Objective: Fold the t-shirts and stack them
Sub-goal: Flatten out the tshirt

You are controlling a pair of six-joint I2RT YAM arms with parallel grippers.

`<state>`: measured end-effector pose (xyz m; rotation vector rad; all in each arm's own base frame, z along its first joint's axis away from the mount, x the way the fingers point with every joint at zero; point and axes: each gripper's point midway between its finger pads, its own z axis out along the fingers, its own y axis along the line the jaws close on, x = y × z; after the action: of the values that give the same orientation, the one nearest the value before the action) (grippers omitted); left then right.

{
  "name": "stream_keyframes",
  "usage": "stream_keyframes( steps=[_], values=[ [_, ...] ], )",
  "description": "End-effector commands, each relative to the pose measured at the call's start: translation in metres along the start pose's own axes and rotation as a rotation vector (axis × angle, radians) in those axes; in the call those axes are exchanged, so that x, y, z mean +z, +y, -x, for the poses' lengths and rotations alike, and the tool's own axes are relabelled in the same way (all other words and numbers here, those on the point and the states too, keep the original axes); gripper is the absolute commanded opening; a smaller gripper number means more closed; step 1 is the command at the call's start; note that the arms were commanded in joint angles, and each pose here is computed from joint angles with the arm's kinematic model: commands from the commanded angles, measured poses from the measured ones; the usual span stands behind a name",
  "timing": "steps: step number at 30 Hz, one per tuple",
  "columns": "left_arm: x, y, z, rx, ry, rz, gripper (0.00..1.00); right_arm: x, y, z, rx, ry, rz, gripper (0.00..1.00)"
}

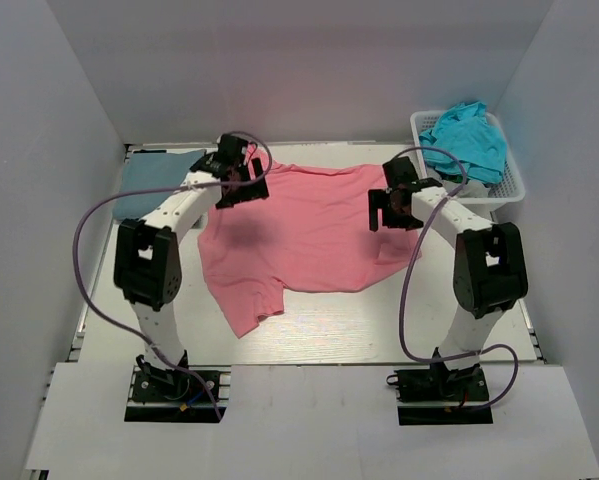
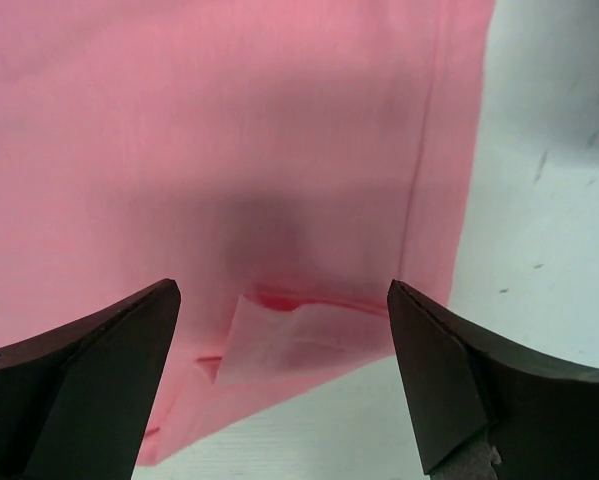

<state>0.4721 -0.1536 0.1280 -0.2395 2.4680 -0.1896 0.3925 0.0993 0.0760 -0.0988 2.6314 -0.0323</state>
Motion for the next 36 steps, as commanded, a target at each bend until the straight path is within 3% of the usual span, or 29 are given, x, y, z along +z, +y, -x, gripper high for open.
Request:
stream_keyframes(
  steps=[1,18,22,24,29,34,36],
  values=[
    [-0.011,0.003,-0.047,-0.042,0.058,-0.059,1.0,0.004,0.006,-0.024,-0.001,0.071,-0.006,0.9],
    [0.018,0.054,-0.143,-0.075,0.221,0.083,1.0,0.021,-0.015,-0.114,0.141,0.234,-0.143,0.9],
    [0.017,0.067,-0.149,-0.089,0.222,0.122,1.0,-0.004,-0.031,-0.11,0.224,0.149,-0.196,0.9],
    [0.017,0.073,-0.154,-0.084,0.233,0.146,1.0,-0.015,-0.05,-0.128,0.256,0.169,-0.289,0.9],
    [0.018,0.082,-0.164,-0.087,0.253,0.183,1.0,-0.052,-0.072,-0.171,0.347,0.179,-0.339,0.9],
    [0.017,0.088,-0.168,-0.079,0.271,0.216,1.0,-0.074,-0.065,-0.214,0.439,0.224,-0.277,0.9],
    [0.016,0.085,-0.162,-0.082,0.256,0.207,1.0,-0.083,-0.061,-0.205,0.47,0.156,-0.226,0.9]
  ],
)
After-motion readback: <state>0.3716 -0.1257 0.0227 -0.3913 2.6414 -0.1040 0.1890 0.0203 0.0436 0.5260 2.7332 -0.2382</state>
